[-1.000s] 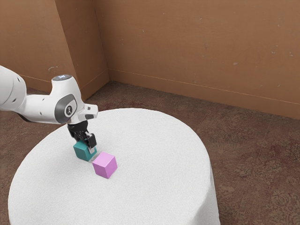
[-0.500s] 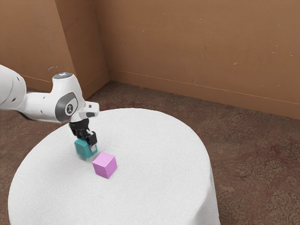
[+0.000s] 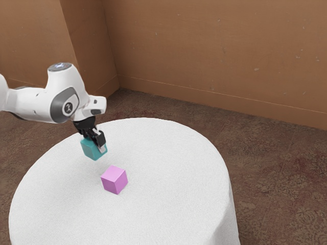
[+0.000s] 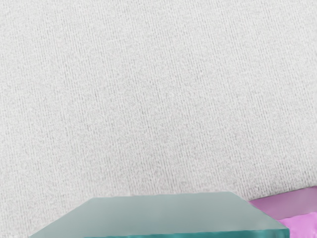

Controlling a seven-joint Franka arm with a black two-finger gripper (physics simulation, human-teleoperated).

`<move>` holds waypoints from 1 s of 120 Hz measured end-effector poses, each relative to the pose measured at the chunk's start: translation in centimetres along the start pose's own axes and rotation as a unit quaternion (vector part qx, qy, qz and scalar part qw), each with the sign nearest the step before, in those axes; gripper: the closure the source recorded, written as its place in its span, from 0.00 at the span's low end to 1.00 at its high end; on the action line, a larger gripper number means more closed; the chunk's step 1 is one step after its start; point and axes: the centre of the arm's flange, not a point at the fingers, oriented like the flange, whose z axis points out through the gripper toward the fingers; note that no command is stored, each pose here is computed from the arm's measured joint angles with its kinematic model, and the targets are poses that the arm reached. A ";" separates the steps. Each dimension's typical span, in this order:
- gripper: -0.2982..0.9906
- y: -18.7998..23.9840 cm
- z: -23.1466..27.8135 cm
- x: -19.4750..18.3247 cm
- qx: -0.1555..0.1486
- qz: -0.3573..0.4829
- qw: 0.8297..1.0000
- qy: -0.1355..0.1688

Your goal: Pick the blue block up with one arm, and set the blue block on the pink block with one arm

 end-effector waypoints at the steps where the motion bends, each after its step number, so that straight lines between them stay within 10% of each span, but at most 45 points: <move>1: 0.47 0.2 0.0 -0.1 0.000 0.001 1.000 -0.001; 40: 0.48 8.4 1.3 0.2 0.005 0.041 0.999 -0.011; 120: 0.47 10.7 1.3 -1.0 0.007 -0.086 0.996 -0.016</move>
